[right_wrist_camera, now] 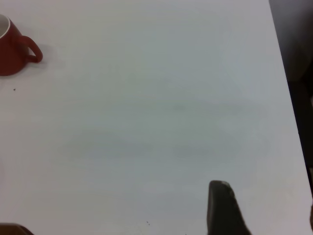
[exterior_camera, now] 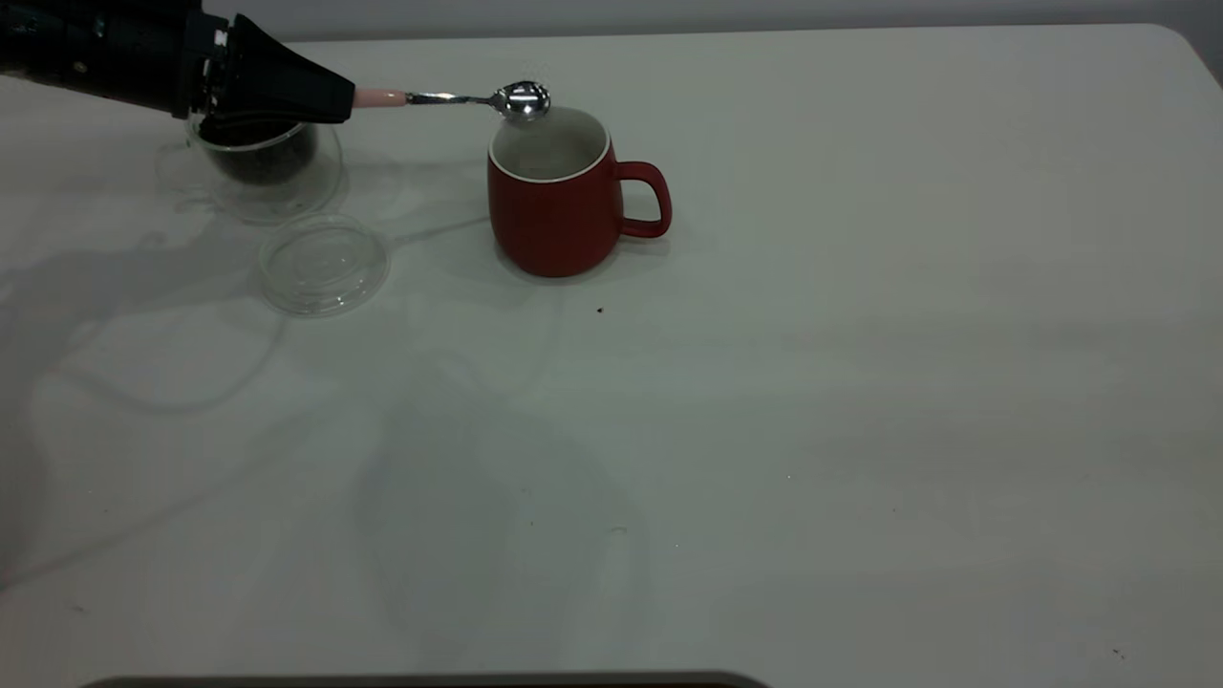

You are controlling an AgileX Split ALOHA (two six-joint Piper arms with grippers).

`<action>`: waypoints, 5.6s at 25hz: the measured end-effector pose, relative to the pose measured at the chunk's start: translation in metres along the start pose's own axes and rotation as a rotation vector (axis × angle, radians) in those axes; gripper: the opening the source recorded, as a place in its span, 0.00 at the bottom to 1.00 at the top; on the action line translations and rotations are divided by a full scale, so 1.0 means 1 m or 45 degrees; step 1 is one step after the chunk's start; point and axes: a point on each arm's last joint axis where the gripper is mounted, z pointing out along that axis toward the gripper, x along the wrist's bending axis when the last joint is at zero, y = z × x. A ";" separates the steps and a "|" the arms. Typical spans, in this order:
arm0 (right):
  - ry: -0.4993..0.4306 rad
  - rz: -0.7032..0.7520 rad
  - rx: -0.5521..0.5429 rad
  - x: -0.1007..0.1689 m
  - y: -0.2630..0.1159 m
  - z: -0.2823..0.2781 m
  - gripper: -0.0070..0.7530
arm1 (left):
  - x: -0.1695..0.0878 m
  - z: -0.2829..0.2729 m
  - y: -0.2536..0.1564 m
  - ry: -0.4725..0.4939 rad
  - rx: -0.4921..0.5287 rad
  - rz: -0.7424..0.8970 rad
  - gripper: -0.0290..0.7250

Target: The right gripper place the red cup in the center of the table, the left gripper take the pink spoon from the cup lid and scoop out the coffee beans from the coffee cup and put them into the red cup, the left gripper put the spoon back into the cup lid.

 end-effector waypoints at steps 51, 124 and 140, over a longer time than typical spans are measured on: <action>0.000 0.000 0.000 0.000 0.000 0.000 0.60 | 0.070 -0.081 -0.100 0.055 0.021 -0.903 0.21; 0.000 0.000 0.000 0.000 0.000 0.000 0.60 | -0.346 -0.173 -0.131 1.101 0.554 -0.220 0.66; 0.000 0.000 0.000 0.000 0.000 0.000 0.60 | -0.394 -0.217 -0.189 1.211 -0.230 0.003 0.66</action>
